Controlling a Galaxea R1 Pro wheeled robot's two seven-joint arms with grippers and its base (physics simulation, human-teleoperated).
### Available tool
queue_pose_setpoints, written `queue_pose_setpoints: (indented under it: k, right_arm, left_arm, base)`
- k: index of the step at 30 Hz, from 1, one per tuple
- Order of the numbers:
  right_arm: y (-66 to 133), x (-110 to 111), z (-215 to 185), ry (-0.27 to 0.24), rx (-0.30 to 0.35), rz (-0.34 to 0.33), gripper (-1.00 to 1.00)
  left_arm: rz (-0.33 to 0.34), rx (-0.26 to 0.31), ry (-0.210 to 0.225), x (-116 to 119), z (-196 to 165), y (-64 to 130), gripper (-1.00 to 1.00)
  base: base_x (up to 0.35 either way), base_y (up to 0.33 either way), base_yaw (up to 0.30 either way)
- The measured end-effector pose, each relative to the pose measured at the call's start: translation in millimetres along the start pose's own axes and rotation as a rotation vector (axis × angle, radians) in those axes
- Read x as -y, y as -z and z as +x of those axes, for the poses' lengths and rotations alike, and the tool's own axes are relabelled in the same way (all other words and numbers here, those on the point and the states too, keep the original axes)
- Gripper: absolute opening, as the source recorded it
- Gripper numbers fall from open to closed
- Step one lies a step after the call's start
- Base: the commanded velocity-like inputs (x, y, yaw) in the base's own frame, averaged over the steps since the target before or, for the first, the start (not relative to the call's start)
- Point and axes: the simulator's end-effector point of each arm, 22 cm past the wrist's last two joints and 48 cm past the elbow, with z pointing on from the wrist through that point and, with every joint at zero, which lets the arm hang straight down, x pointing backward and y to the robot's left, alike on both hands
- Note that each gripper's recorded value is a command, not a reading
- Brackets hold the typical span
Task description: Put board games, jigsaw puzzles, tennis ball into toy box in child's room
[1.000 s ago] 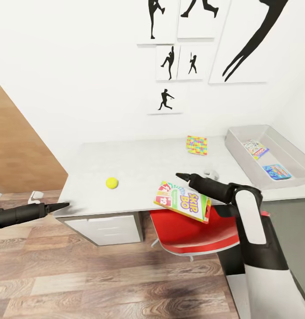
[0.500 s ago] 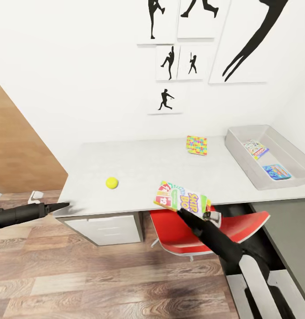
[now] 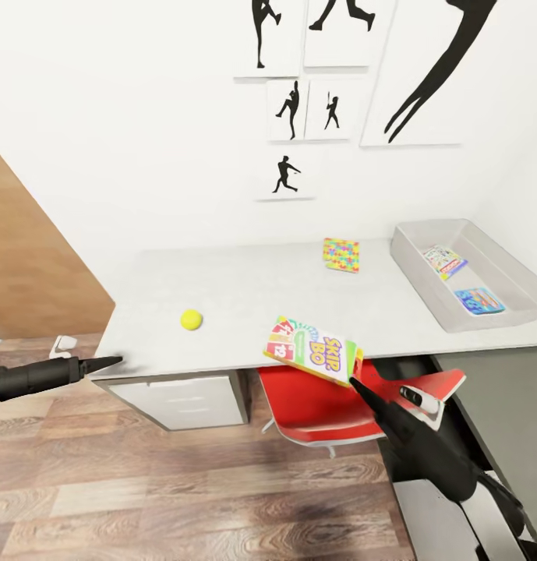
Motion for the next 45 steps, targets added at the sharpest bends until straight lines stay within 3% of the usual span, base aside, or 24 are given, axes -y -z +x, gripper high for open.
queue_pose_setpoints:
  k: [10,16,17,21,24,29,36,45]
  right_arm:
    - [37.5,14.4,-46.4,0.011,0.068,0.089,1.0]
    - [40.7,15.9,-50.4,0.013,0.076,0.099,1.0]
    - [42.2,17.0,-51.4,0.012,0.078,0.103,1.0]
    - [45.5,19.0,-54.2,0.009,0.081,0.115,1.0]
    - [53.5,21.9,-60.6,-0.006,0.086,0.137,1.0]
    - [69.8,27.1,-76.5,-0.01,0.113,0.182,1.0]
    - [84.0,39.0,-83.6,-0.026,0.134,0.236,1.0]
    - [84.5,39.0,-84.7,-0.019,0.145,0.236,1.0]
  left_arm:
    - [0.02,-0.002,0.036,5.7,3.3,-10.4,1.0]
    - [0.06,-0.008,0.107,18.9,10.7,-33.0,1.0]
    - [0.085,-0.012,0.17,27.2,14.5,-45.5,1.0]
    - [0.102,-0.017,0.249,33.4,17.1,-54.2,1.0]
    - [0.085,-0.032,0.345,33.4,24.2,-68.0,1.0]
    - [0.061,-0.061,0.428,36.4,38.0,-91.3,1.0]
    - [0.07,-0.078,0.459,45.6,48.1,-111.1,1.0]
    - [0.066,-0.082,0.46,45.2,49.6,-112.1,1.0]
  base:
    - [-0.009,-0.034,0.0]
    - [0.0,-0.001,0.0]
    - [0.0,0.0,0.0]
    - [0.0,0.0,0.0]
    - [0.0,0.0,0.0]
    - [0.0,0.0,0.0]
    - [0.0,0.0,0.0]
    - [0.0,0.0,0.0]
